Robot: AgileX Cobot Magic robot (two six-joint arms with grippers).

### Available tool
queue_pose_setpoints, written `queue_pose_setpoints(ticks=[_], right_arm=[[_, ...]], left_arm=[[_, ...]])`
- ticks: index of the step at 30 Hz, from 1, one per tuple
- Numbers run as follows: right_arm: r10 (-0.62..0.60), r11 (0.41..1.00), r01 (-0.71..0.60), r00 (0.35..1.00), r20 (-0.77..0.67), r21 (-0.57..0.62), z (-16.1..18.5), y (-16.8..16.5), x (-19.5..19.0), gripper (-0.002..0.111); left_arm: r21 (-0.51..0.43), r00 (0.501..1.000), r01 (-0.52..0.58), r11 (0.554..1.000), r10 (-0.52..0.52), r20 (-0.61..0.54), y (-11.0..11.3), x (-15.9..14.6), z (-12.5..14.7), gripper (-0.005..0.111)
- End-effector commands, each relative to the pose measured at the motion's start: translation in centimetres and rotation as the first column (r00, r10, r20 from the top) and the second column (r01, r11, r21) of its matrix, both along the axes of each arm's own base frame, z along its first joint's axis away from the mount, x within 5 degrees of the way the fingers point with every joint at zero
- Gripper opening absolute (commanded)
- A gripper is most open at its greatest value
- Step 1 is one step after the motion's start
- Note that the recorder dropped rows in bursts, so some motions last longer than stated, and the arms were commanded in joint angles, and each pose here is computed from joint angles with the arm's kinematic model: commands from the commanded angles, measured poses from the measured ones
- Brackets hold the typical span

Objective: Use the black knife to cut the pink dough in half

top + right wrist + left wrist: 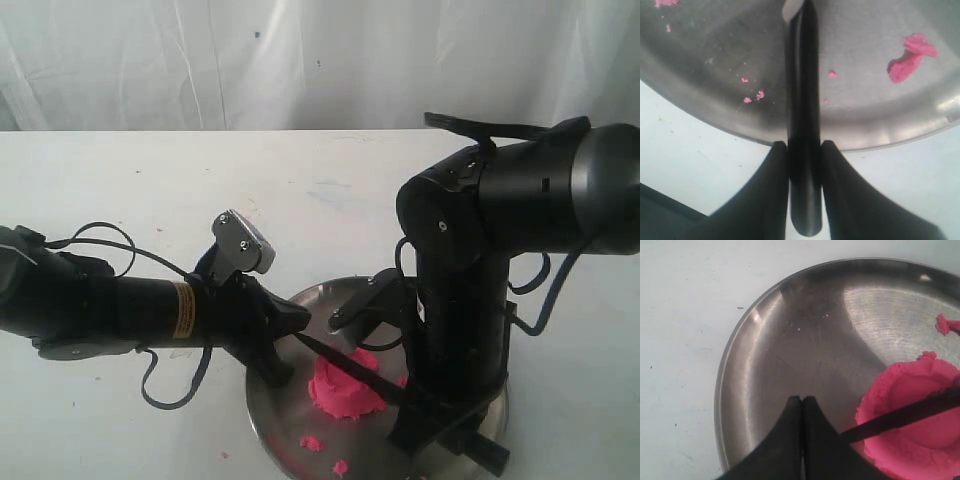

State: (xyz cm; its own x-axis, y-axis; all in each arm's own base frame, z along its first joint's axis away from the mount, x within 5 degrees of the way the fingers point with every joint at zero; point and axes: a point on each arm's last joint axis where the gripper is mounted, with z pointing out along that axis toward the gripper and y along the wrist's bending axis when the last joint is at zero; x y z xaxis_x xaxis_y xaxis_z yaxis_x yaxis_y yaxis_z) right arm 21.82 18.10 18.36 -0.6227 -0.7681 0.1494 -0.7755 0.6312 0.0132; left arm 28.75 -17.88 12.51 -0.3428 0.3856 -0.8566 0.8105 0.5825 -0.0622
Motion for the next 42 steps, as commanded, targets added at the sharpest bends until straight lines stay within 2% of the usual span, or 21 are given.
queue_pose_setpoints(ticks=[1, 19, 27, 32, 42], right_arm=[[0.001, 1.000, -0.001, 1.000, 0.016, 0.006, 0.1, 0.0, 0.1, 0.000], [-0.014, 1.000, 0.013, 0.999, -0.041, -0.017, -1.2, 0.2, 0.1, 0.000], [-0.013, 1.000, 0.013, 0.999, -0.032, -0.009, -1.2, 0.3, 0.1, 0.000], [-0.024, 1.000, 0.024, 0.999, -0.031, -0.011, -1.2, 0.3, 0.1, 0.000], [-0.017, 1.000, 0.017, 0.999, -0.031, -0.010, -1.2, 0.3, 0.1, 0.000]], left_arm=[[0.038, 1.000, 0.002, 0.999, -0.001, -0.017, 0.0, -0.1, -0.4, 0.000], [0.026, 0.999, -0.022, 0.999, 0.023, -0.044, 0.1, -0.1, -0.5, 0.000], [0.095, 0.991, -0.041, 0.995, 0.053, -0.124, 0.4, -0.2, -3.1, 0.000], [0.055, 0.990, -0.043, 0.998, 0.050, -0.133, 0.2, -0.2, -3.2, 0.000], [0.033, 0.992, -0.031, 0.999, 0.034, -0.121, 0.0, -0.2, -3.0, 0.000]])
